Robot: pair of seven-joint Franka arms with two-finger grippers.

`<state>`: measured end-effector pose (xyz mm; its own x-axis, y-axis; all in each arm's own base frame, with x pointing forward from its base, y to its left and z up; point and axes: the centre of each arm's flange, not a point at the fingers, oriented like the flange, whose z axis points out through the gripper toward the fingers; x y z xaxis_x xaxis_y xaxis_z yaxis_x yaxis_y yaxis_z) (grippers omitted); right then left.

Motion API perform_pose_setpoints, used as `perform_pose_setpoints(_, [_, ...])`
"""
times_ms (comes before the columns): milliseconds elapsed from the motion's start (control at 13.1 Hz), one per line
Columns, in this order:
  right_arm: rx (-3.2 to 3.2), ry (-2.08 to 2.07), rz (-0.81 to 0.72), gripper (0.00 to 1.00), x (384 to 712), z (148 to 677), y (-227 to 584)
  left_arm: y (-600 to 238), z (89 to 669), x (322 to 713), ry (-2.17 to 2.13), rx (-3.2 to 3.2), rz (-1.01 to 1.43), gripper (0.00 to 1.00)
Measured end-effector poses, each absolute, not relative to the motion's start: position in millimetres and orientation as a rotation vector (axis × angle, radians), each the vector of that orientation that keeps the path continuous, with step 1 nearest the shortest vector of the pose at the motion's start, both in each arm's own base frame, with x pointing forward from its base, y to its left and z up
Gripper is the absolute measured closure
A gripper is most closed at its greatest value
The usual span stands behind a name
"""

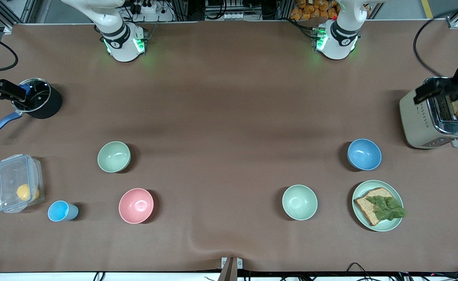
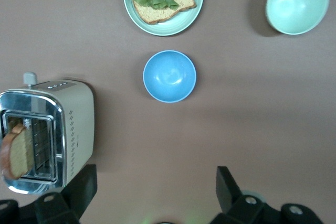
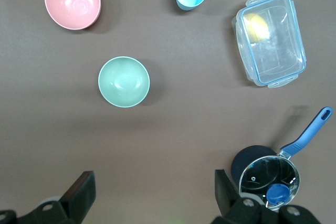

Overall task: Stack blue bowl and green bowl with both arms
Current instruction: 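Reach the left gripper to the blue bowl while the right gripper reaches the green bowl, then grasp the blue bowl with the left gripper while the right gripper grasps the green bowl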

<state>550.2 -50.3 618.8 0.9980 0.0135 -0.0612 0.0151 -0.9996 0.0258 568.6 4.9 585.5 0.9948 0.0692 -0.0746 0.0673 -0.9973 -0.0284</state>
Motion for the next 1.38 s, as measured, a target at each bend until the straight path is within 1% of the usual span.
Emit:
perform_pose_setpoints(153, [3.115, 0.023, -0.111, 0.00, 550, 615, -50, 20, 514, 584, -0.137, -3.115, 0.082, 0.00])
perform_pose_setpoints(306, [3.120, 0.024, -0.179, 0.00, 553, 594, -50, 32, 452, 584, -0.163, -3.118, 0.038, 0.00])
perform_pose_setpoints(536, [3.176, 0.020, -0.354, 0.00, 577, 520, -45, 46, 380, 575, -0.191, -3.121, 0.011, 0.00])
perform_pose_setpoints(918, [3.241, -0.015, -0.446, 0.00, 629, 379, -39, 57, 270, 574, -0.221, -3.132, 0.038, 0.00])
perform_pose_setpoints(1071, [3.271, -0.048, -0.459, 0.00, 638, 327, -35, 58, 242, 575, -0.224, -3.136, 0.051, 0.00])
perform_pose_setpoints(1224, [3.275, -0.061, -0.387, 0.00, 639, 282, -29, 58, 225, 575, -0.224, -3.138, 0.065, 0.00])
perform_pose_setpoints(1377, [3.268, -0.060, -0.314, 0.00, 627, 245, -20, 57, 219, 574, -0.224, -3.139, 0.076, 0.00])
